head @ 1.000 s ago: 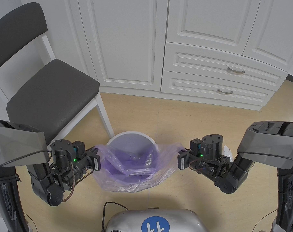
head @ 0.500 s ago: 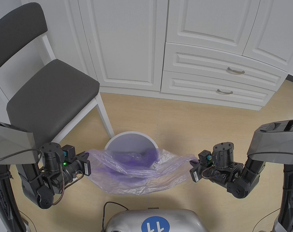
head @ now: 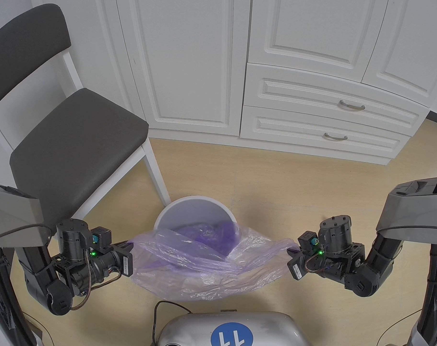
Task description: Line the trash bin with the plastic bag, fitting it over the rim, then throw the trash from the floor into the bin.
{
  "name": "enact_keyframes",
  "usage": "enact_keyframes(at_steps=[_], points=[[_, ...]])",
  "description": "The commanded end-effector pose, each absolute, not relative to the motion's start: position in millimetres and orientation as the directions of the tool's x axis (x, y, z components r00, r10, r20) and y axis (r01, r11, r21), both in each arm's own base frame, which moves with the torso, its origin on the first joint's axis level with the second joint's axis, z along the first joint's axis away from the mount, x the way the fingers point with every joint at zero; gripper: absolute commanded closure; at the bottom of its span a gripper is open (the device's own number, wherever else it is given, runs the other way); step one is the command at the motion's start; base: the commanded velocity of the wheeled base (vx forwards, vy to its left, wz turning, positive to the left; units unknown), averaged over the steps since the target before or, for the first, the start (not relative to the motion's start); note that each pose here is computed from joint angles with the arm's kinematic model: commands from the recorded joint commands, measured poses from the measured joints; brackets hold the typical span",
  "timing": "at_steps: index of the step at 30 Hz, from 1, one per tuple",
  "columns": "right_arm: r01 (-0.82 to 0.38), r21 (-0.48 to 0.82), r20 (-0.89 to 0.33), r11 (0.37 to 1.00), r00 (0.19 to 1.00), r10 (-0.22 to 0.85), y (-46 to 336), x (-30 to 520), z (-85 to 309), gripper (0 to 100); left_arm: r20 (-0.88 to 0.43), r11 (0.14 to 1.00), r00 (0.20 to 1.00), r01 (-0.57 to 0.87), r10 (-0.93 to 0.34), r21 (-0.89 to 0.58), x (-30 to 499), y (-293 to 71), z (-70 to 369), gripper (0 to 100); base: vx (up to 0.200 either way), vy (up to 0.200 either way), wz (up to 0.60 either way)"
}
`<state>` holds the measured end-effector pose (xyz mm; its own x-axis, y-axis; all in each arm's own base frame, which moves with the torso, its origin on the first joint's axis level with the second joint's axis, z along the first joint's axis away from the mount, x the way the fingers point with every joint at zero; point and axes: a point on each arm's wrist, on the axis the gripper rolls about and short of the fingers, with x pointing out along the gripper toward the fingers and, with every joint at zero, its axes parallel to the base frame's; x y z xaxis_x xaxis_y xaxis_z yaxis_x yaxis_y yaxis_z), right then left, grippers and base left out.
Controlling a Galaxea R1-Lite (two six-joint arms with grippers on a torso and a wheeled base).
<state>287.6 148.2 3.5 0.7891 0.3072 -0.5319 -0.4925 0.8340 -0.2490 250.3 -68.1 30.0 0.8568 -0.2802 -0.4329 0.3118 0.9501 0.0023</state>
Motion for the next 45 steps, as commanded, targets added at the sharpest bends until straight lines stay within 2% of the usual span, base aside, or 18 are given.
enact_keyframes(at_steps=[1,8,20,26,31,34,37,41,45], points=[[-0.493,-0.245,-0.514,0.835,0.796,0.320,145.4,283.2,23.7,100,-0.415,0.954,0.870,0.300,-0.269,0.013,246.5,-62.5,46.4,100,0.000,0.000,0.00],[-0.513,-0.238,-0.558,0.825,0.767,0.316,143.3,276.8,28.1,100,-0.490,0.954,0.839,0.297,-0.239,0.044,239.0,-54.1,55.5,100,0.000,0.000,0.00],[-0.522,-0.239,-0.575,0.819,0.755,0.314,144.0,275.1,24.7,100,-0.539,0.945,0.814,0.314,-0.216,0.094,237.5,-48.8,48.2,100,0.000,0.000,0.00],[-0.564,-0.242,-0.679,0.789,0.680,0.278,142.3,268.8,18.8,100,-0.644,0.924,0.734,0.368,-0.216,0.109,238.9,-50.9,23.4,100,0.000,0.000,0.00],[-0.567,-0.234,-0.694,0.790,0.667,0.272,150.9,277.9,8.4,100,-0.668,0.923,0.711,0.373,-0.221,0.092,250.4,-53.5,6.7,100,0.000,0.000,0.00],[-0.555,-0.224,-0.702,0.801,0.662,0.262,156.5,287.5,-3.1,100,-0.664,0.931,0.716,0.355,-0.214,0.082,261.6,-55.2,-4.2,100,0.000,0.000,0.00],[-0.512,-0.170,-0.689,0.842,0.673,0.270,169.8,296.0,-8.0,100,-0.633,0.949,0.744,0.312,-0.213,0.047,273.3,-57.9,-15.0,100,0.000,0.000,0.00],[-0.413,-0.095,-0.647,0.906,0.717,0.259,185.3,312.5,-7.9,100,-0.564,0.974,0.807,0.226,-0.172,0.026,293.4,-63.0,-28.0,100,0.000,0.000,0.00],[-0.368,-0.034,-0.604,0.929,0.748,0.274,193.5,323.9,-4.7,100,-0.527,0.985,0.839,0.173,-0.139,0.014,304.4,-67.7,-33.2,100,0.000,0.000,0.00]])
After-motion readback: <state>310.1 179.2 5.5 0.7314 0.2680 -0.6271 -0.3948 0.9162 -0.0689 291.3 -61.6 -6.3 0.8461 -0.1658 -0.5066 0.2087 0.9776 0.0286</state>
